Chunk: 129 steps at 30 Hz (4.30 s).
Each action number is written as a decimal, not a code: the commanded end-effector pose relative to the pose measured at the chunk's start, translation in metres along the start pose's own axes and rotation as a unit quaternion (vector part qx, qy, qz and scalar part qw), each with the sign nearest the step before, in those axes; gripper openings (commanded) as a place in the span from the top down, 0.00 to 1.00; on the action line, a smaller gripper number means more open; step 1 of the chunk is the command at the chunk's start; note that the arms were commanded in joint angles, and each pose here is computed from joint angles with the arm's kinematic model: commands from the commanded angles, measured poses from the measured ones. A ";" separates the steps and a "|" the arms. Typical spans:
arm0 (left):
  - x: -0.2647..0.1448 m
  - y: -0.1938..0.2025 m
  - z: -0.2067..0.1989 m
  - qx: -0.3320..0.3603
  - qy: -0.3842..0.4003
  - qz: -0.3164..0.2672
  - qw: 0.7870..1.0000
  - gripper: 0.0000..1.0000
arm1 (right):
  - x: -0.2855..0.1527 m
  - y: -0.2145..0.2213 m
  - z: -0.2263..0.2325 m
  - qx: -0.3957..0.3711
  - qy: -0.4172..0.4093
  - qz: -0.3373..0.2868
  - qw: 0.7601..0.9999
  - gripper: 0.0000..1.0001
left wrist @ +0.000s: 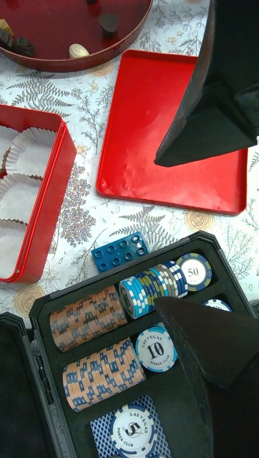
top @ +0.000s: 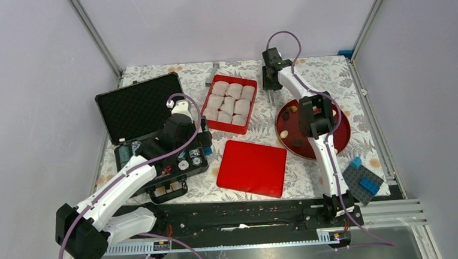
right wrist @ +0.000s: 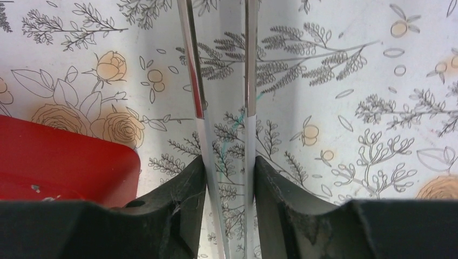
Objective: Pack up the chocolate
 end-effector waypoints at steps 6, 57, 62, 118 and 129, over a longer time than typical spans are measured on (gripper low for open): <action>-0.010 -0.025 -0.016 -0.011 0.031 -0.031 0.999 0.01 | -0.028 0.010 -0.001 0.054 0.031 0.011 0.998 0.54; -0.009 -0.020 -0.009 -0.013 0.019 -0.033 0.999 0.01 | -0.020 -0.012 0.005 0.009 0.076 -0.037 0.996 0.88; -0.011 -0.021 -0.011 -0.015 0.025 -0.034 0.999 0.01 | -0.068 -0.036 0.009 0.011 0.045 -0.064 0.997 0.91; -0.013 -0.023 -0.029 0.003 0.081 -0.035 0.996 0.01 | -0.300 0.220 -0.053 0.032 -0.050 0.070 0.996 0.61; -0.008 -0.019 -0.030 0.000 0.083 -0.029 0.996 0.01 | -0.309 0.218 -0.054 0.025 -0.052 0.068 0.996 0.58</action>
Point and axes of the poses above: each gripper's point midway between its finger pads, its own x axis out along the fingers, its own z axis along the line the jaws close on, y = z × x, the point moved 1 cm from there along -x, back along the fingers, and after that the axes turned 4 degrees about -x, right-handed, at the moved point
